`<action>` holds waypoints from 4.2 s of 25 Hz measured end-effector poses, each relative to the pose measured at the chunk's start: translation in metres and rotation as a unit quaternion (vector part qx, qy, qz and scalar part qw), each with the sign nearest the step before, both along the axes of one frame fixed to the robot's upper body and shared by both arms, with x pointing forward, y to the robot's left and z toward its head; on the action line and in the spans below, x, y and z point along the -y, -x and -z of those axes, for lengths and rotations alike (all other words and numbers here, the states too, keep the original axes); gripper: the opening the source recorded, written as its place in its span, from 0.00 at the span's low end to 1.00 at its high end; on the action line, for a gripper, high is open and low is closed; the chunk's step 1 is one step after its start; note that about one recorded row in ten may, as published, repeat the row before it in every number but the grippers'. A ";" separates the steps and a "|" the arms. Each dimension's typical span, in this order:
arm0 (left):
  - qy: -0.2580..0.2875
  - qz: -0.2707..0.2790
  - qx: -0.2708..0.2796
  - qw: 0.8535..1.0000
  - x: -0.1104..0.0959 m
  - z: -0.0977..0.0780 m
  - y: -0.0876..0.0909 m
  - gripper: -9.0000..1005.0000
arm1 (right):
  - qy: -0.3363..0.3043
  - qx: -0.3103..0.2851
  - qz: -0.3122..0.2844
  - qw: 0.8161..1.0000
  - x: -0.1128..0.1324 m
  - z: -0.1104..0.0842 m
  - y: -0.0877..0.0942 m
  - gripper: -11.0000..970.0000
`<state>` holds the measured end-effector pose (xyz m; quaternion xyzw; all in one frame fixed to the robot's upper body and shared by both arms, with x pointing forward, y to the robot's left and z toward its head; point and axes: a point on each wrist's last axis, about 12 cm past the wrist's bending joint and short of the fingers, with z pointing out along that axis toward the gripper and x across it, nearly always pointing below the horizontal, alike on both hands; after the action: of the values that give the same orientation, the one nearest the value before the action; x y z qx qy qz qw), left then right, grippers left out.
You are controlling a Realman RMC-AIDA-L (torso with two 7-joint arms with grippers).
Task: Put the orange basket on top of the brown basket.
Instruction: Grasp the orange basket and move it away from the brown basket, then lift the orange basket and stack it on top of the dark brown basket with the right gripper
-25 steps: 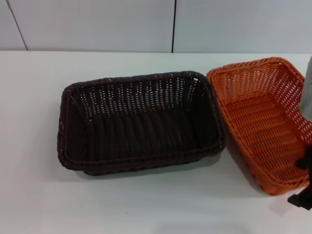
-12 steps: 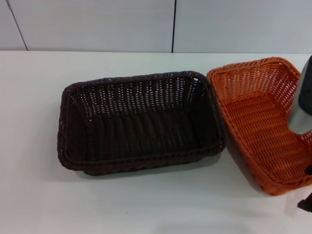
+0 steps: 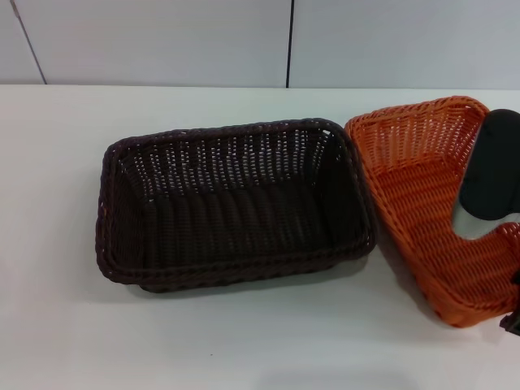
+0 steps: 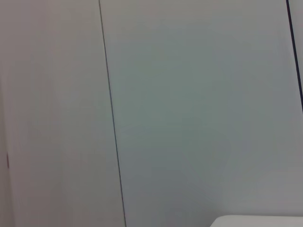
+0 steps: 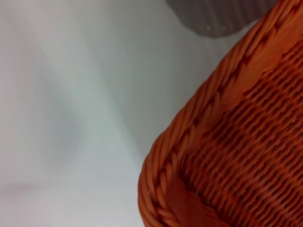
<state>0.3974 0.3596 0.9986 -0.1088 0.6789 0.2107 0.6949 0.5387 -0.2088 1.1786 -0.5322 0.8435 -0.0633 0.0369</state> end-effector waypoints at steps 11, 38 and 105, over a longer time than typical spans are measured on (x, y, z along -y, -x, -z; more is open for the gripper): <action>-0.006 0.002 -0.001 1.000 -0.002 0.000 -0.003 0.78 | 0.015 0.001 -0.016 1.000 -0.009 0.000 0.003 0.31; -0.019 0.006 -0.007 1.000 -0.005 0.001 -0.005 0.78 | -0.058 0.202 -0.060 0.976 -0.047 -0.086 0.015 0.17; 0.066 0.013 -0.029 0.997 0.014 0.005 -0.040 0.78 | 0.063 0.318 -0.599 0.732 -0.079 -0.020 0.062 0.63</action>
<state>0.4378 0.3453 0.9935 -0.1392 0.7124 0.1596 0.6691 0.4766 -0.1296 1.1991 -0.8768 0.2834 -0.2472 0.2996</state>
